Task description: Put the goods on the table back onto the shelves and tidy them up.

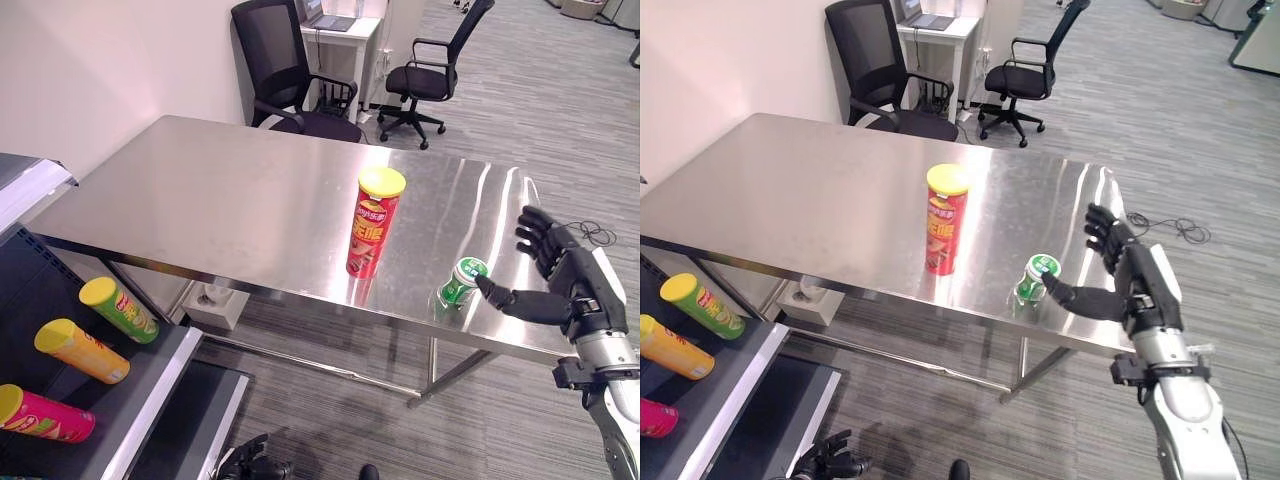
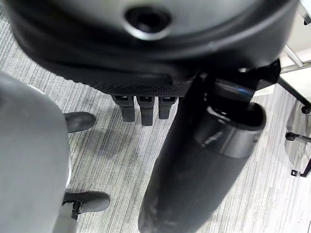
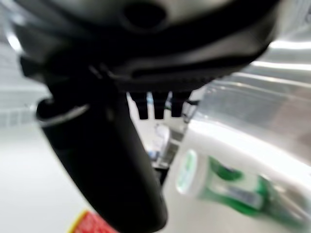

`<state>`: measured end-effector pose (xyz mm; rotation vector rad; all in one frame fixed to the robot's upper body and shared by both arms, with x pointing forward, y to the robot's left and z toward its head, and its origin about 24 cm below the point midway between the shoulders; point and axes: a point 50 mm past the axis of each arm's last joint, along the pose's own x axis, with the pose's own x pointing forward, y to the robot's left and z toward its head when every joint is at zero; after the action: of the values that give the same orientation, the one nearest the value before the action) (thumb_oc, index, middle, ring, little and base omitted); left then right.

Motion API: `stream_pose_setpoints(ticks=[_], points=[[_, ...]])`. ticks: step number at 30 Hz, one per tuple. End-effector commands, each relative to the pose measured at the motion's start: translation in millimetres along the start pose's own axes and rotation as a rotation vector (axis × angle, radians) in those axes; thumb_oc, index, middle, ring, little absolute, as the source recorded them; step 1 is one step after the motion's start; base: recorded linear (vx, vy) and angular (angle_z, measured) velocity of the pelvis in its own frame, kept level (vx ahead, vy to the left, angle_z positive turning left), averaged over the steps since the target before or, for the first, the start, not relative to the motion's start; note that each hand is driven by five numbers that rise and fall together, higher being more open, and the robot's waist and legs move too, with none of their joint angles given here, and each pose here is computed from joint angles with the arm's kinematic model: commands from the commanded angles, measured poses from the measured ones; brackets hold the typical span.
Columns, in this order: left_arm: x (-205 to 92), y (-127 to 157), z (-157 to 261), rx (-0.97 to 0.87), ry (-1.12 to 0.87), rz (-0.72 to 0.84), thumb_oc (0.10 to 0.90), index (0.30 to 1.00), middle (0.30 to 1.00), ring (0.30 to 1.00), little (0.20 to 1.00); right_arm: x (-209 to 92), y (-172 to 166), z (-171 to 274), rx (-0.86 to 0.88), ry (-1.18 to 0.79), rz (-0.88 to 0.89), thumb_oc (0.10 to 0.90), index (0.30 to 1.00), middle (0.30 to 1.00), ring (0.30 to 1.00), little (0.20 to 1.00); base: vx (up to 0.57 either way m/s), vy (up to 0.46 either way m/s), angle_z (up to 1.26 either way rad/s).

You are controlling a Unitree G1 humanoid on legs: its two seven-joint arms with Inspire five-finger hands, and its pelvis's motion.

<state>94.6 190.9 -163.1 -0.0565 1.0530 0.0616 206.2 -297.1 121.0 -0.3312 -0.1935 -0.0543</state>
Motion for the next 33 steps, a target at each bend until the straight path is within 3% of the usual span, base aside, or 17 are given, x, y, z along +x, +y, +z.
stream_pose_setpoints(ticks=[1, 33], points=[[4, -5, 17, 0.016, -0.055, -0.036, 0.800, 0.900, 0.900, 0.900, 0.900, 15, -11, 34, -0.037, -0.194, -0.039, 0.800, 0.900, 0.900, 0.900, 0.900, 0.00, 0.000, 0.00], [5, -7, 20, 0.086, -0.061, -0.040, 0.800, 0.900, 0.900, 0.900, 0.900, 33, 7, 0, 0.003, -0.092, -0.124, 0.800, 0.900, 0.900, 0.900, 0.900, 0.00, 0.000, 0.03]])
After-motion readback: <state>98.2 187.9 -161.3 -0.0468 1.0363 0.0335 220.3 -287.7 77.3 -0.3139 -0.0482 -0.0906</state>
